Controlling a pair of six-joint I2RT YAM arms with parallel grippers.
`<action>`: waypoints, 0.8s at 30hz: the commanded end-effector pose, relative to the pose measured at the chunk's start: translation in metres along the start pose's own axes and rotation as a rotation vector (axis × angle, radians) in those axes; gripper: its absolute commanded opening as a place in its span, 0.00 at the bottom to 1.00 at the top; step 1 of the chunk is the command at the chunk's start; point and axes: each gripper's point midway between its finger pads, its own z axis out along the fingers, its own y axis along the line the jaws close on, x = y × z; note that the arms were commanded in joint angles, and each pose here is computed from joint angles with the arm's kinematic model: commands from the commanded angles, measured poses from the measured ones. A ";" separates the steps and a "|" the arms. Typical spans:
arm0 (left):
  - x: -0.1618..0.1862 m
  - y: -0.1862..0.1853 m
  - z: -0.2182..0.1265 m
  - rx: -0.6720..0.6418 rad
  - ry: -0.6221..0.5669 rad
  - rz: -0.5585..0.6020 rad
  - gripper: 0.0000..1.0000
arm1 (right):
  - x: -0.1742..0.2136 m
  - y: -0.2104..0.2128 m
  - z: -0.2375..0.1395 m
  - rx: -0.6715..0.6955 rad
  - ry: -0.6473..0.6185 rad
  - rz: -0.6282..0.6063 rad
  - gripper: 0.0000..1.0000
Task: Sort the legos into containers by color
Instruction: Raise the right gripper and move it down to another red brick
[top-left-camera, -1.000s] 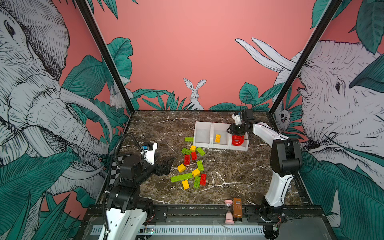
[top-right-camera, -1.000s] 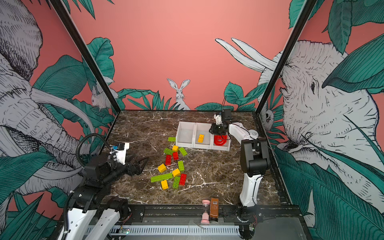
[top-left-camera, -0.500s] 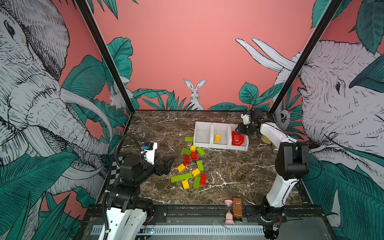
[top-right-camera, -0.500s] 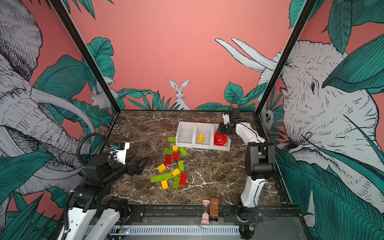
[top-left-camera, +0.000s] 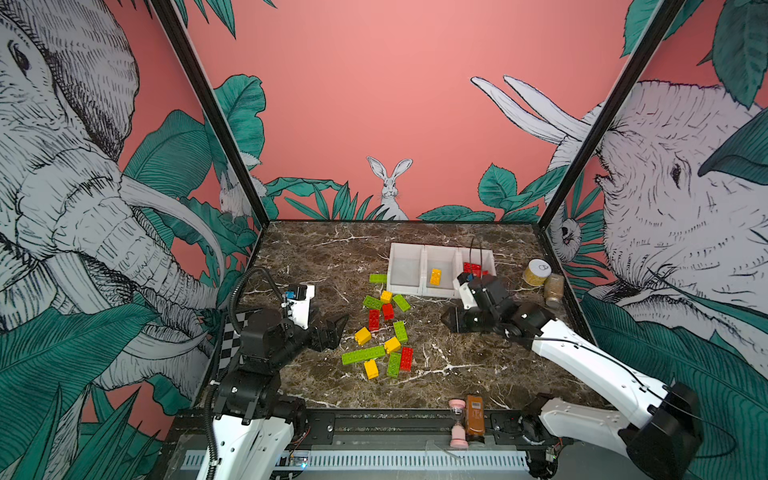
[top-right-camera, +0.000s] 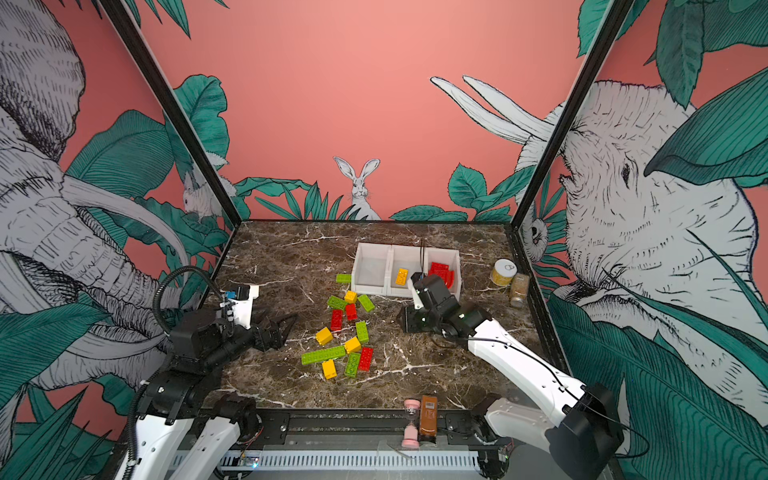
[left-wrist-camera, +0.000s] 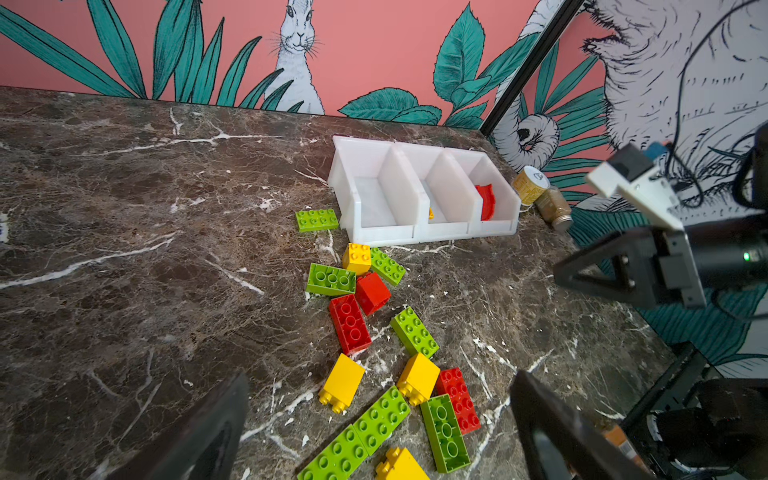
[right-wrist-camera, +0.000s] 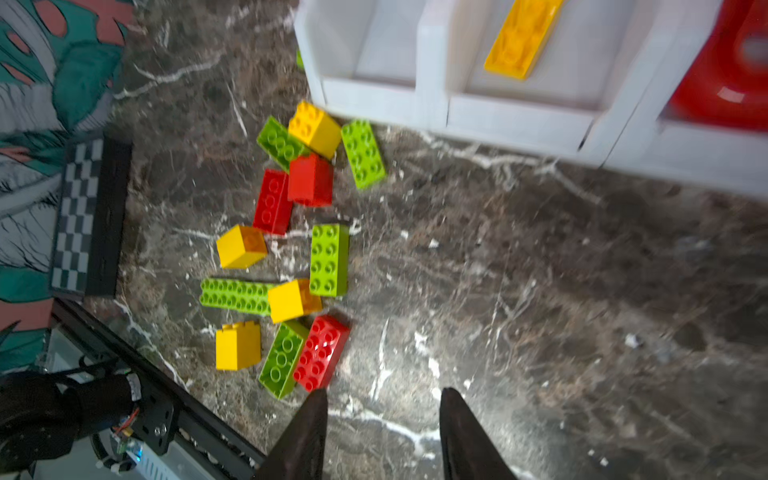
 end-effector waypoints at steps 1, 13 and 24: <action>0.001 0.001 0.000 -0.008 0.009 -0.001 0.99 | 0.017 0.008 0.007 0.057 -0.003 0.067 0.44; 0.002 0.000 -0.001 -0.004 0.017 -0.002 0.99 | 0.060 0.061 0.088 0.043 0.182 -0.086 0.45; 0.002 0.000 -0.001 -0.006 0.011 -0.001 0.99 | 0.081 0.057 0.115 0.112 0.295 -0.159 0.47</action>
